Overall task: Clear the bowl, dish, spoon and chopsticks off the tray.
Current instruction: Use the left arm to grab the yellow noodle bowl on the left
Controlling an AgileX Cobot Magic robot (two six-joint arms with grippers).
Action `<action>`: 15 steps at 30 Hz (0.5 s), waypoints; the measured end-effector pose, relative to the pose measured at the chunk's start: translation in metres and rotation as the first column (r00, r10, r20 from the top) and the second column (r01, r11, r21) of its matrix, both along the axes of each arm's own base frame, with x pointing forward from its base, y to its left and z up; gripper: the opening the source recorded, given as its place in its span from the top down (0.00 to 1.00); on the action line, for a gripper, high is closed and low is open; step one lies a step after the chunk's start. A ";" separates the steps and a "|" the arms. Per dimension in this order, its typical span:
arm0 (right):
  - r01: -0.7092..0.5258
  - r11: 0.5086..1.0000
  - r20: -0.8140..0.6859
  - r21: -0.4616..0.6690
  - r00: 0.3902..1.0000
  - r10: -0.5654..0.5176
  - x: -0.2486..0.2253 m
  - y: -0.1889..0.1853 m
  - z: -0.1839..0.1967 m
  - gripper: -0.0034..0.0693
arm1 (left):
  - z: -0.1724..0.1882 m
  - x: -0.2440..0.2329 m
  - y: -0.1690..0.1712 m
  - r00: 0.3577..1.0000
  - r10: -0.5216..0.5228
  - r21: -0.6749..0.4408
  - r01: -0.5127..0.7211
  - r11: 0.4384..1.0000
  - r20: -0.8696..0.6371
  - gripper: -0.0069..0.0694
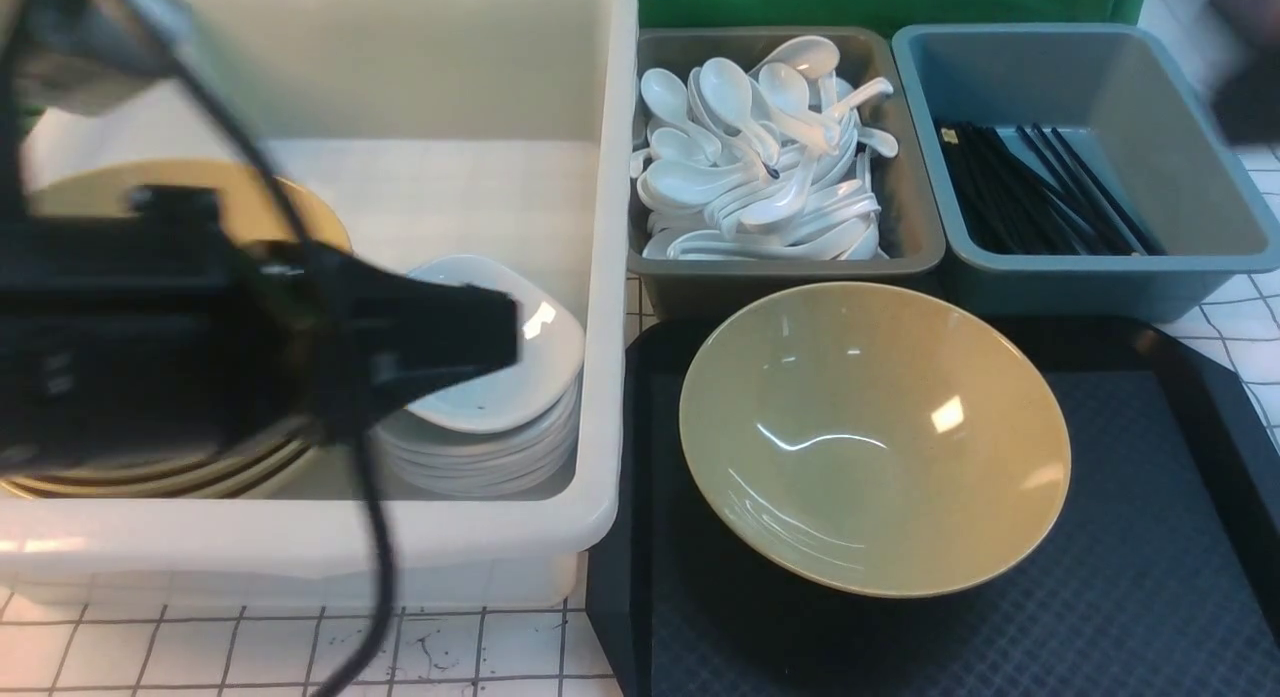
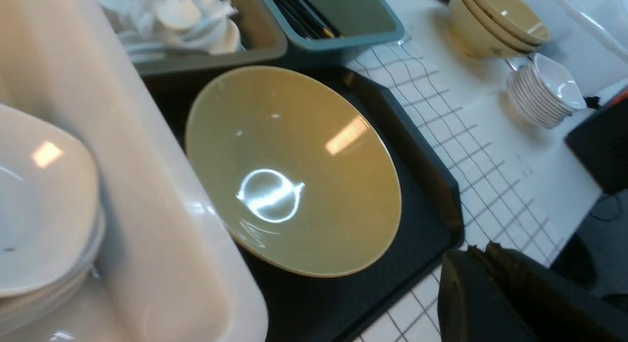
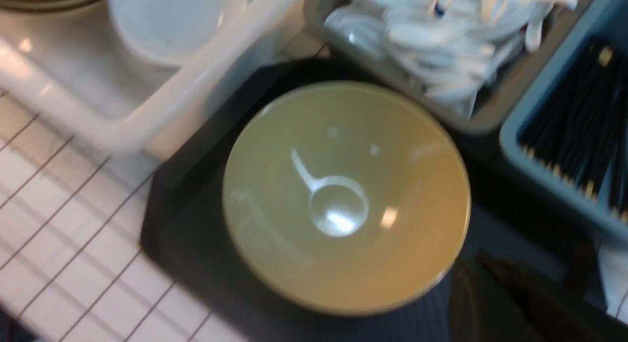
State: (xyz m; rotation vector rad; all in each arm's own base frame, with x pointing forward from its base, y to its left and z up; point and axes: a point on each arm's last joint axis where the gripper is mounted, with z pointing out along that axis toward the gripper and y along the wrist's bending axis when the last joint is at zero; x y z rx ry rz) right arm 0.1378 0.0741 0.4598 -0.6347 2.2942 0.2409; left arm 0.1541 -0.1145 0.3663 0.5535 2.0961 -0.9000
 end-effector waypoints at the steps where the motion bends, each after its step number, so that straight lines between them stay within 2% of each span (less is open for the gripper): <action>1: 0.008 1.000 0.000 0.008 1.000 -0.008 -0.007 -0.003 -0.002 0.92 | -0.001 0.002 -0.003 1.000 -0.016 0.001 0.016 1.000 -0.001 0.91; 4: 0.044 0.997 0.021 0.062 0.999 -0.045 -0.052 -0.027 -0.016 0.92 | -0.012 0.023 -0.033 0.993 -0.111 0.045 0.113 0.993 -0.034 0.91; 7: 0.064 0.992 0.051 0.111 0.996 -0.070 -0.081 -0.042 -0.028 0.92 | -0.022 0.033 -0.072 0.976 -0.216 0.129 0.220 0.967 -0.040 0.91; 8: 0.065 0.991 0.052 0.114 0.996 -0.072 -0.083 -0.043 -0.029 0.92 | -0.024 0.033 -0.075 0.974 -0.221 0.130 0.226 0.965 -0.048 0.91; 9: 0.071 0.988 0.073 0.139 0.994 -0.082 -0.095 -0.049 -0.031 0.92 | -0.032 0.035 -0.096 0.962 -0.267 0.194 0.272 0.943 -0.051 0.91; 11: 0.072 0.984 0.101 0.165 0.991 -0.089 -0.107 -0.055 -0.031 0.91 | -0.041 0.035 -0.119 0.947 -0.315 0.272 0.318 0.908 -0.056 0.91; 15: 0.064 0.974 0.170 0.217 0.980 -0.102 -0.131 -0.068 -0.029 0.91 | -0.071 0.038 -0.163 0.924 -0.370 0.426 0.376 0.823 -0.101 0.91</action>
